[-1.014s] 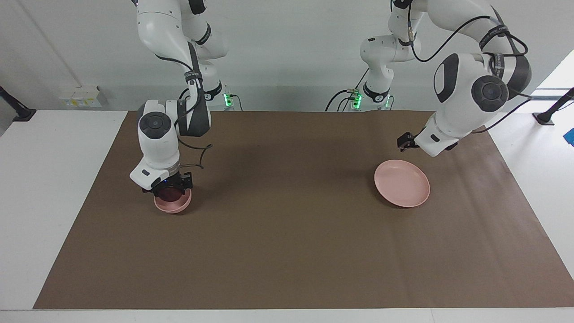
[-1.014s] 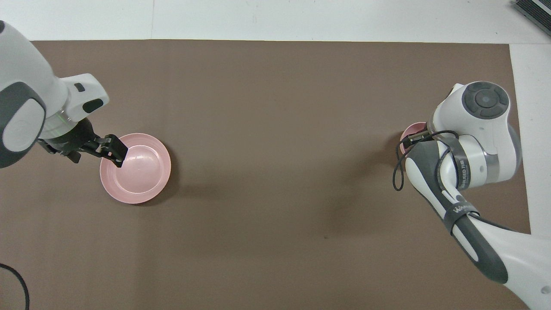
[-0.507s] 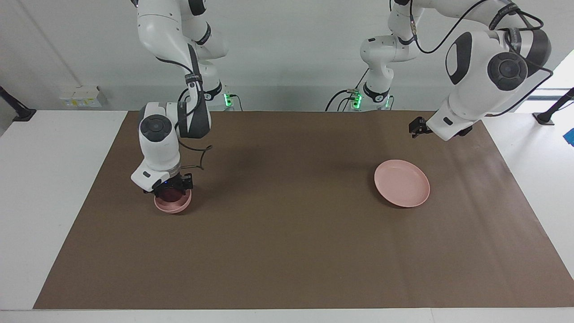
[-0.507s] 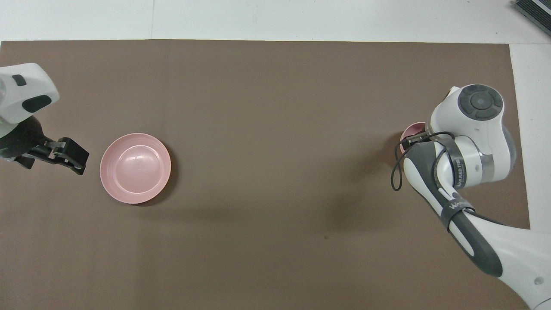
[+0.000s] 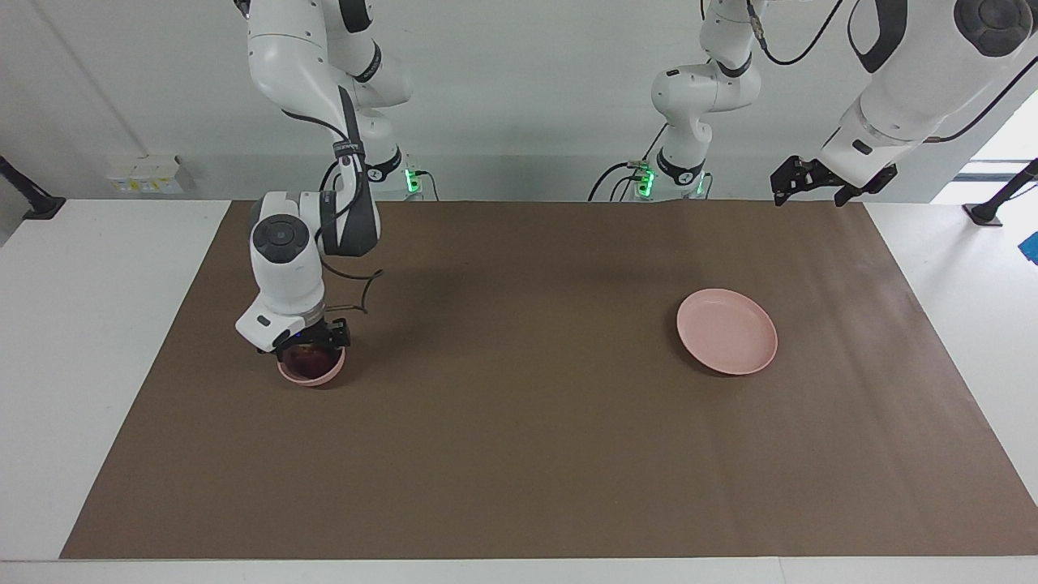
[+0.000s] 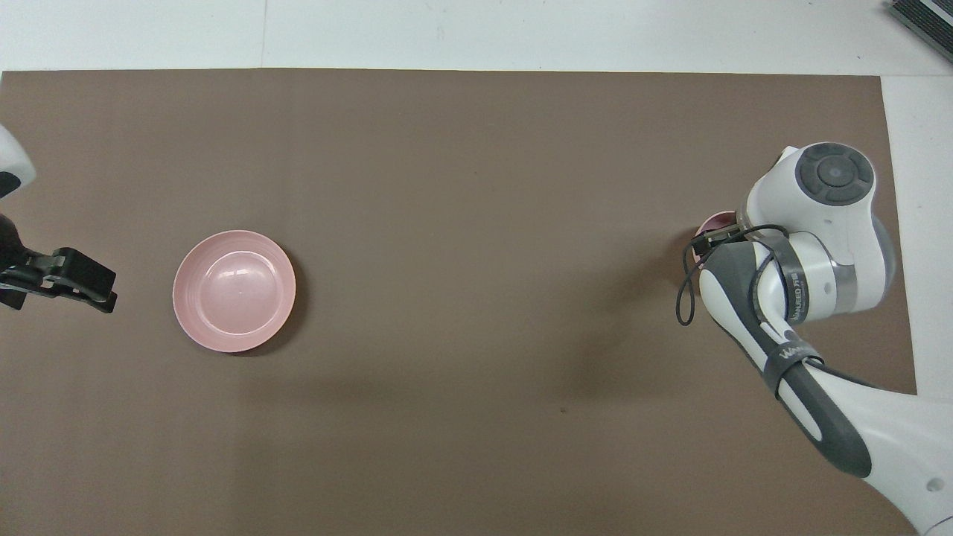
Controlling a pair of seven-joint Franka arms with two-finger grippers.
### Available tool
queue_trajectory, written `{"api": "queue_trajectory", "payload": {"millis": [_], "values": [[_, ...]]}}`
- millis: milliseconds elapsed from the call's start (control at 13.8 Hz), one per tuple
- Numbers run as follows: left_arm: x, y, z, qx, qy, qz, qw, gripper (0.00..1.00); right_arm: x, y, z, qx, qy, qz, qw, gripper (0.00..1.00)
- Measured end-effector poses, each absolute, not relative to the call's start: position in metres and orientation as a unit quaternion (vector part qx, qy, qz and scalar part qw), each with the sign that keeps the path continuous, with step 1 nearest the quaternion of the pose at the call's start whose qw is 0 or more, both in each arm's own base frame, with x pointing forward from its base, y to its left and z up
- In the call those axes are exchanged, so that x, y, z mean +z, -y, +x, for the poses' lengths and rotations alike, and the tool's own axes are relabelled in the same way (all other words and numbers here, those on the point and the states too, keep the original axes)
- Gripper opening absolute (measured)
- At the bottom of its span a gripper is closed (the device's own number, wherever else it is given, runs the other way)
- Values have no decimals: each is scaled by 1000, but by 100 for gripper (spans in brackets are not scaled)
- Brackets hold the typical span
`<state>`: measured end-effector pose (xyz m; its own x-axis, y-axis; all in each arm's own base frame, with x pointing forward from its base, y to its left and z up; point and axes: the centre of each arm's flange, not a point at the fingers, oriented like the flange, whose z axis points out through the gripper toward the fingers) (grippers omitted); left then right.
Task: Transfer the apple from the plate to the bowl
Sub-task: 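Lower the apple into the bowl while the left gripper withdraws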
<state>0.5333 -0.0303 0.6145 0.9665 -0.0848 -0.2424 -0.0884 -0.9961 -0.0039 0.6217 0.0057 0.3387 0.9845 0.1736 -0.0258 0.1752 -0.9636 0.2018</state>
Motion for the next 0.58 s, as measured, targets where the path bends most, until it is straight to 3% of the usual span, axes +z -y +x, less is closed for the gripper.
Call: {"api": "queue_trajectory", "payload": {"millis": [290, 579], "values": [[633, 31, 519, 87, -43, -995, 3, 100, 399, -8, 624, 29, -57, 996, 66, 100], [638, 37, 515, 85, -48, -995, 3, 100, 500, -9, 603, 32, -30, 999, 29, 100]]}}
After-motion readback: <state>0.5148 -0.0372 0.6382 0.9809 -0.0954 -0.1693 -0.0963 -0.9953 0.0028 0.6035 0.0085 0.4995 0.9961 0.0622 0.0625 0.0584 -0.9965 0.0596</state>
